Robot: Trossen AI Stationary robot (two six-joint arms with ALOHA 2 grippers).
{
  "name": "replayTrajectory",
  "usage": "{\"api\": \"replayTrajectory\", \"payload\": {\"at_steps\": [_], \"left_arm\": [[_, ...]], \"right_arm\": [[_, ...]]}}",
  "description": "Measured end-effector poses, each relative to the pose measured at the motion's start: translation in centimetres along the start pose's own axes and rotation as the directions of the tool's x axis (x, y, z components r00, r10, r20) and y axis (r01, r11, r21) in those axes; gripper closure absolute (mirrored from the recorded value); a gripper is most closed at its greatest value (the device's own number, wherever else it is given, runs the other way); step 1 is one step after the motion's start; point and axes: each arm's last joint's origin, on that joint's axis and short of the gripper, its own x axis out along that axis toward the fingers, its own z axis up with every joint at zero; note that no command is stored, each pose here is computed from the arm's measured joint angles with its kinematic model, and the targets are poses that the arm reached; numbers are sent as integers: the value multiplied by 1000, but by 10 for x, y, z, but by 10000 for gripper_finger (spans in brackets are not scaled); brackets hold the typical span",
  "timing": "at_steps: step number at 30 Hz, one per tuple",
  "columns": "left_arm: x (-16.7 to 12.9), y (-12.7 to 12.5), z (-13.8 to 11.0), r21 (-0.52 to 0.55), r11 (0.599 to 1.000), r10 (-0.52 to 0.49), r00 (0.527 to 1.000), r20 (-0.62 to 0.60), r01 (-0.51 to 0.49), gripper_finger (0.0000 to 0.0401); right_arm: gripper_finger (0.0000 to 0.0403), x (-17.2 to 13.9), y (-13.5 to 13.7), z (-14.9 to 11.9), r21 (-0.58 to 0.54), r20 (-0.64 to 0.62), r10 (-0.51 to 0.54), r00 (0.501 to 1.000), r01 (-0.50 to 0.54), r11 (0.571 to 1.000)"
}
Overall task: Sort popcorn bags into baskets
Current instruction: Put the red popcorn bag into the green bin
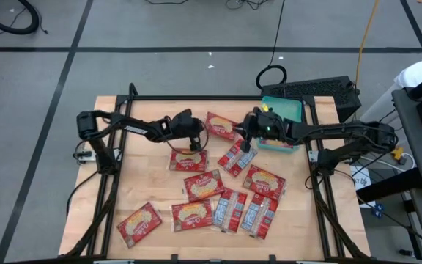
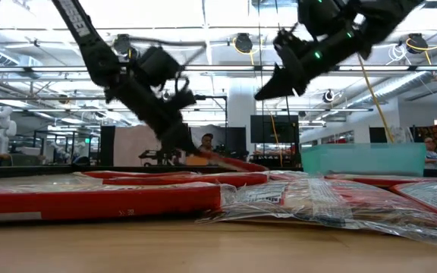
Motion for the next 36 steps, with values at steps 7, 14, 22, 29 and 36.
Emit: {"api": "replayTrajectory", "payload": {"at_steps": [7, 14, 22, 29, 36], "left_arm": [[-35, 0, 36, 294, 953, 22, 986, 168, -72, 398], [-57, -15, 56, 552, 826, -56, 958, 280, -113, 399], [-57, -27, 55, 578, 813, -98, 959, 264, -76, 400], [-57, -29, 55, 576, 815, -101, 961, 259, -70, 400], [-57, -28, 57, 564, 821, -90, 956, 280, -87, 399]], "right_arm": [[239, 6, -16, 43, 30, -87, 105, 991, -103, 994], [144, 20, -22, 68, -83, -173, 225, 959, -242, 967], [134, 43, -6, 61, -134, -310, 311, 899, -365, 921], [153, 51, 2, 50, -88, -372, 343, 862, -401, 912], [196, 51, 0, 46, -100, -413, 261, 873, -328, 939]]}}
